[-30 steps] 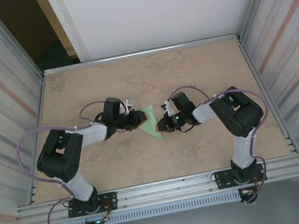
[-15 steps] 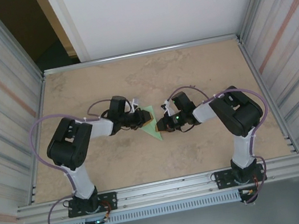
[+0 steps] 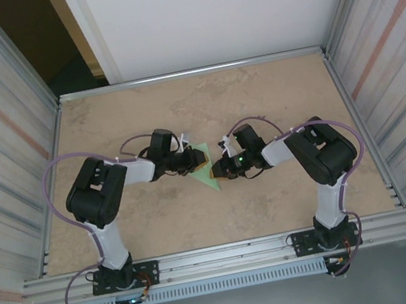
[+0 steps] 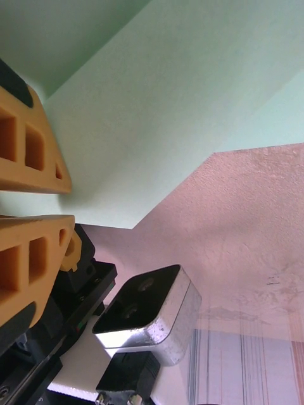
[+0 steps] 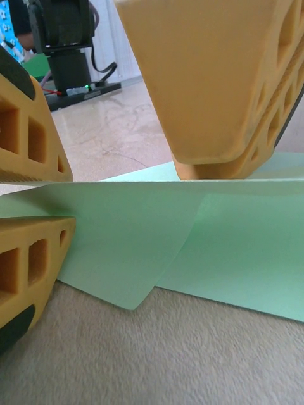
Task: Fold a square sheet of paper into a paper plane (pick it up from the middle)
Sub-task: Fourth fold the wing at the center of the table.
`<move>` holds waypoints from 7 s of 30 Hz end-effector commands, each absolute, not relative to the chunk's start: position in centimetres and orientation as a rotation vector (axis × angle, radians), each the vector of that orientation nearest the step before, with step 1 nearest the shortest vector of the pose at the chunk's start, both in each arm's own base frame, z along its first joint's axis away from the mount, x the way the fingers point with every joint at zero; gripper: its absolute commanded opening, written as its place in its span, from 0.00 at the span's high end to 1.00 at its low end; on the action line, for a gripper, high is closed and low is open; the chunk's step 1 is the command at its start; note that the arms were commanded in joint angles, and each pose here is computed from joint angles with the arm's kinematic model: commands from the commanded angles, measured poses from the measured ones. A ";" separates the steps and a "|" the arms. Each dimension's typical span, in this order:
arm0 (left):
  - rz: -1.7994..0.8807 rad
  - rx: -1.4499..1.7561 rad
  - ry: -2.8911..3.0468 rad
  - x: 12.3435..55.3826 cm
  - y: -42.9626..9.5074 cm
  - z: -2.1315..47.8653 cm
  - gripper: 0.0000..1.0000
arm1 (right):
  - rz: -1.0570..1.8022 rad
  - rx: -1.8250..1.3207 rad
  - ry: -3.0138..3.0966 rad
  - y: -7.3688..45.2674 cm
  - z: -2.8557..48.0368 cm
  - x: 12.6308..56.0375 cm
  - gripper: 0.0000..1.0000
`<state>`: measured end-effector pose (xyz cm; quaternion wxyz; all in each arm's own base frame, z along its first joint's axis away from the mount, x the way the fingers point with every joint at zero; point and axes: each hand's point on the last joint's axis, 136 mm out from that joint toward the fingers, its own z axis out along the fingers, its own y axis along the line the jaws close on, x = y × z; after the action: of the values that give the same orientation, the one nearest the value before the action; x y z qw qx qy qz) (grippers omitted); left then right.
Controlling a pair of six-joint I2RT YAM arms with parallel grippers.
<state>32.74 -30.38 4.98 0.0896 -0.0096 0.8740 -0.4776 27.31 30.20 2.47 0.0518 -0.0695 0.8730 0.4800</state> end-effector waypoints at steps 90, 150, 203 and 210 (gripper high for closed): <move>-1.390 -0.010 2.675 33.2 -30.4 4.5 0.88 | 1.109 -0.082 2.794 29.7 3.2 28.8 0.71; -1.340 -0.146 2.721 28.3 -26.7 3.0 0.88 | 1.300 -0.326 2.785 30.5 1.7 27.0 0.94; -1.154 -0.169 2.883 28.3 -27.9 1.6 0.48 | 1.383 -0.374 2.721 30.1 2.1 26.3 0.93; -0.930 -0.291 3.043 27.1 -25.9 -0.9 0.49 | 1.365 -0.381 2.720 30.0 2.7 26.2 0.81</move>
<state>29.55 -28.71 3.21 0.0269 -0.0571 0.9215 -0.3832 26.71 30.30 2.41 0.0410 -0.1214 0.8851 0.4474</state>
